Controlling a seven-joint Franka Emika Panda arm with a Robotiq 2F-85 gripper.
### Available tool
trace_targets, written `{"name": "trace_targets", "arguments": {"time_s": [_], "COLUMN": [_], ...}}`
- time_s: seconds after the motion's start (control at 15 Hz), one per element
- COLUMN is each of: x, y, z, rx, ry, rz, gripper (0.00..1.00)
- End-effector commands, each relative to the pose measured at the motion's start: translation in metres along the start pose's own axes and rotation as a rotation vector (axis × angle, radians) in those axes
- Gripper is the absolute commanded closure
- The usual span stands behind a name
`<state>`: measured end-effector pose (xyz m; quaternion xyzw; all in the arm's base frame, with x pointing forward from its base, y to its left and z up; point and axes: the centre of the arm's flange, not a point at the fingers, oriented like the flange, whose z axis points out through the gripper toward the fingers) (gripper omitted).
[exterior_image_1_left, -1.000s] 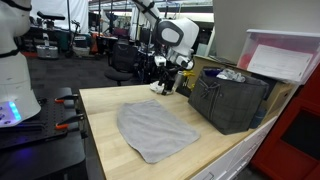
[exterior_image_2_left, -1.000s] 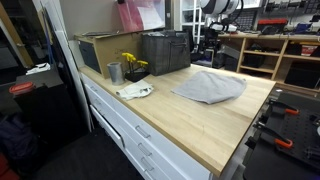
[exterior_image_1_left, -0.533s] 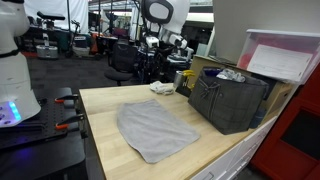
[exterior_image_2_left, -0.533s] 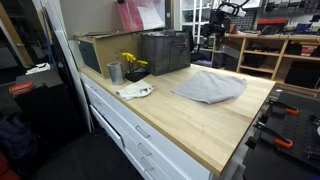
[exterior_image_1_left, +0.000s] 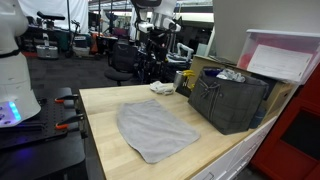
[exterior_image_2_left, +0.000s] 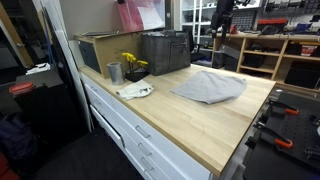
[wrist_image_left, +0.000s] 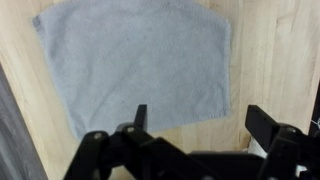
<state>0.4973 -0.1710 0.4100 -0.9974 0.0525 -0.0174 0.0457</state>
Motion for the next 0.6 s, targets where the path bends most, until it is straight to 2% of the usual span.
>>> {"name": "trace_targets", "arguments": {"time_s": [0.0,0.07,0.13,0.2,0.53], "x": [-0.026,-0.028,-0.03,-0.014,-0.02], "y": [-0.013,-0.017,-0.023,-0.016,-0.024], "z": [-0.015,-0.017,-0.015,-0.011,-0.01], "rx": [-0.049,-0.037,0.036,-0.011,0.014], "ry": [0.047,0.049,-0.005,0.012,-0.004], "rz": [-0.061,-0.058,-0.049,-0.036,-0.036], "gripper": [0.0,0.0,0.0,0.0,0.0]}}
